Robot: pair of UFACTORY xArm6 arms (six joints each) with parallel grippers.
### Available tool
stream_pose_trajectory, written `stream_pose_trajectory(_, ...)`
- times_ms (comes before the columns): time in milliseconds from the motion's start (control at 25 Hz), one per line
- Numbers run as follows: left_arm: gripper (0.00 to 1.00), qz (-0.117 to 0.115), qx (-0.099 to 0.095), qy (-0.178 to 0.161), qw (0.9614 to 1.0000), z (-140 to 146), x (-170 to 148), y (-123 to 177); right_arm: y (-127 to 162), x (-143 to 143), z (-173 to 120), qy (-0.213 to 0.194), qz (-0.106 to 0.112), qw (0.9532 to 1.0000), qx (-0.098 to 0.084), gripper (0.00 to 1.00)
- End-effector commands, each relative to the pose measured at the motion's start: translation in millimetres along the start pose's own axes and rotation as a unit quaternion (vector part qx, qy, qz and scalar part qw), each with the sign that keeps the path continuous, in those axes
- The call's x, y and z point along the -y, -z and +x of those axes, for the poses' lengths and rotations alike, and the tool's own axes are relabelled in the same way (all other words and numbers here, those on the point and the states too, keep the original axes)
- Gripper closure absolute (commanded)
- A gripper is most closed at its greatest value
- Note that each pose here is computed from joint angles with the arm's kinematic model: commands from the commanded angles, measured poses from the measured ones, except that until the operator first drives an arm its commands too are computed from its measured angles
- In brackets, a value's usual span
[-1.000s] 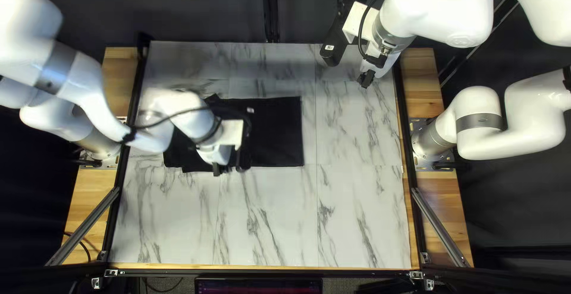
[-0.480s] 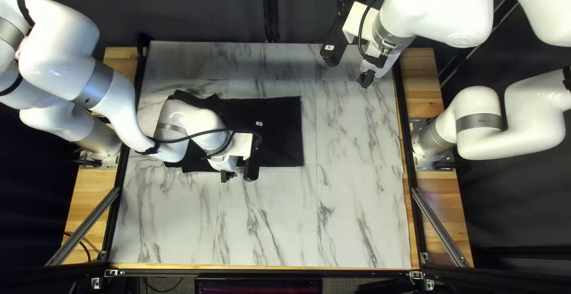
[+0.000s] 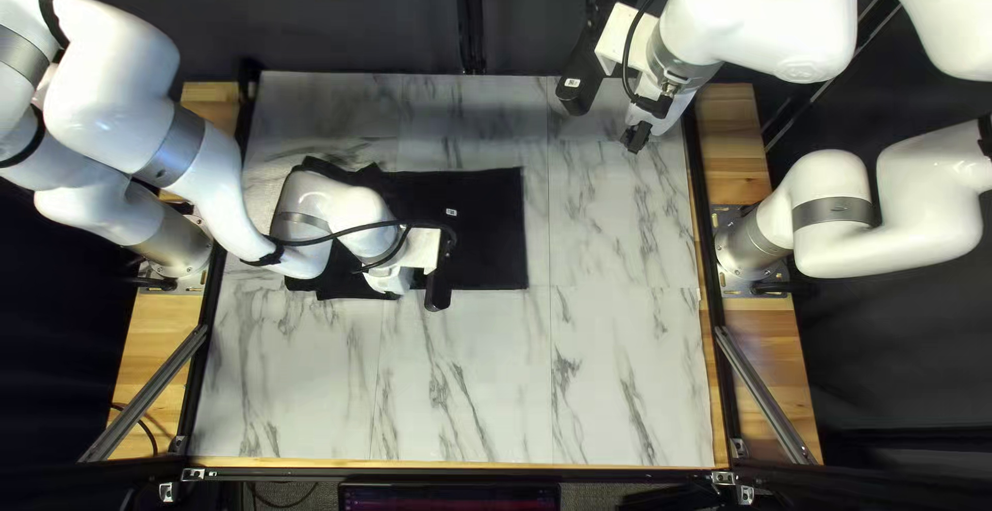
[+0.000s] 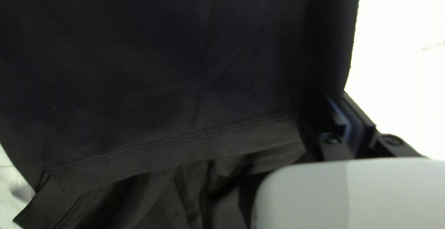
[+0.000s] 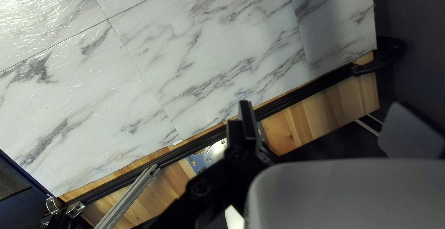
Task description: Fold t-shirt
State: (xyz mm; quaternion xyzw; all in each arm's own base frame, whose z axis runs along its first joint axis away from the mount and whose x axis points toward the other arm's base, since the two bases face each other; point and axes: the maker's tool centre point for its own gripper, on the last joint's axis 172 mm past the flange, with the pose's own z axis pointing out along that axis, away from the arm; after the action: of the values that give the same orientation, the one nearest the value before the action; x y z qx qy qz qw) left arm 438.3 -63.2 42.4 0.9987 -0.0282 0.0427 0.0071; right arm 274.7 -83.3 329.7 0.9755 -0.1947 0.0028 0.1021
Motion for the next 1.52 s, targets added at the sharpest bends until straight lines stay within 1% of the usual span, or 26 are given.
stream_pose_trajectory(40,1.0,0.01,-0.001,-0.002,0.9999,-2,4,22,0,0,0,0.0,0.0,1.0,0.0,0.0)
stream_pose_trajectory(160,1.0,0.02,-0.002,-0.005,0.9998,-1,8,39,0,0,0,0.0,0.0,1.0,0.0,0.0)
stream_pose_trajectory(240,1.0,0.031,-0.001,-0.011,0.9994,0,13,58,0,0,0,0.0,0.0,1.0,0.0,0.0)
stream_pose_trajectory(400,1.0,0.046,0.0,-0.022,0.9987,1,14,74,0,0,0,0.0,0.0,1.0,0.0,0.0)
stream_pose_trajectory(520,1.0,0.051,0.001,-0.026,0.9984,0,10,76,0,0,0,0.0,0.0,1.0,0.0,0.0)
stream_pose_trajectory(680,1.0,0.052,0.002,-0.029,0.9982,-2,2,72,0,0,0,0.0,0.0,1.0,0.0,0.0)
stream_pose_trajectory(760,1.0,0.052,0.003,-0.03,0.9982,-2,3,72,0,0,0,0.0,0.0,1.0,0.0,0.0)
stream_pose_trajectory(1280,1.0,0.077,0.005,-0.05,0.9958,6,62,118,0,0,0,0.0,0.0,1.0,0.0,0.0)
stream_pose_trajectory(1520,1.0,0.088,0.008,-0.062,0.9942,3,85,128,0,0,0,0.0,0.0,1.0,0.0,0.0)
